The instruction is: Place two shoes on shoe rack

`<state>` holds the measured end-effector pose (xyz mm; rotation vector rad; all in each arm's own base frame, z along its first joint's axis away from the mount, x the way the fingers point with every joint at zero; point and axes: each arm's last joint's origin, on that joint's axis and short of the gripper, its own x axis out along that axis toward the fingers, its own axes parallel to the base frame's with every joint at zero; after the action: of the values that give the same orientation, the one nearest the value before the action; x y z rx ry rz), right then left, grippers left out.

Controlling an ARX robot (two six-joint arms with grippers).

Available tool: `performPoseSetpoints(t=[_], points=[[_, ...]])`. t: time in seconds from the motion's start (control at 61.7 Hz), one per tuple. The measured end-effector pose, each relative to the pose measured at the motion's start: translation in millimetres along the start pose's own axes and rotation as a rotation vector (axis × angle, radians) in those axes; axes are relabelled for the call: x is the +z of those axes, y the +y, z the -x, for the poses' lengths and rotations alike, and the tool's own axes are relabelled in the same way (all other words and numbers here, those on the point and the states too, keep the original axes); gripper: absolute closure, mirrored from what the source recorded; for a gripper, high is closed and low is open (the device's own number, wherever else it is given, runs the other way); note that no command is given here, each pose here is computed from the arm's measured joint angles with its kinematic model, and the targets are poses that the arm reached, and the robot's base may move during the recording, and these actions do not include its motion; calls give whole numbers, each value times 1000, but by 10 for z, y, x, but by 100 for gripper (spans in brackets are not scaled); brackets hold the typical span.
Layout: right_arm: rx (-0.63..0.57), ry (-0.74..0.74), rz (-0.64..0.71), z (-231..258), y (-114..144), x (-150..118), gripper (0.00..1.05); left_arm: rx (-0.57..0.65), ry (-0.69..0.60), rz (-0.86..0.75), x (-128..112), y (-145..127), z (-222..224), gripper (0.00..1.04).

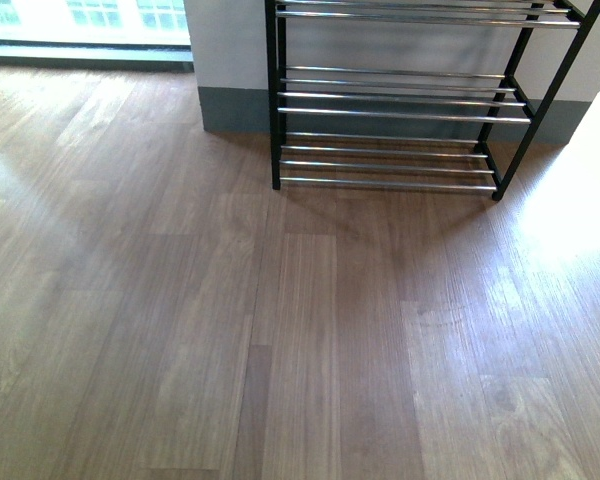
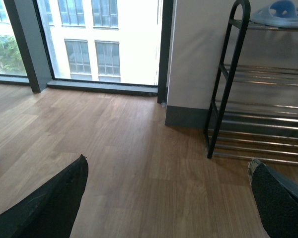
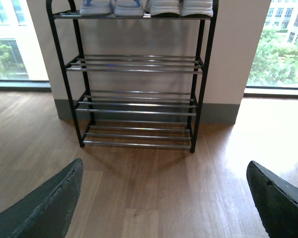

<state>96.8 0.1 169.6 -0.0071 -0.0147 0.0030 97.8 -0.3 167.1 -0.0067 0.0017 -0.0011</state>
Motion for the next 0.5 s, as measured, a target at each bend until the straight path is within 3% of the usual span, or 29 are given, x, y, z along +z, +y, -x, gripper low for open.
performPoseSetpoints(t=[0.503], points=[[-2,0,0,0,0,0,9,-2,0,0,0,-1,0,9]])
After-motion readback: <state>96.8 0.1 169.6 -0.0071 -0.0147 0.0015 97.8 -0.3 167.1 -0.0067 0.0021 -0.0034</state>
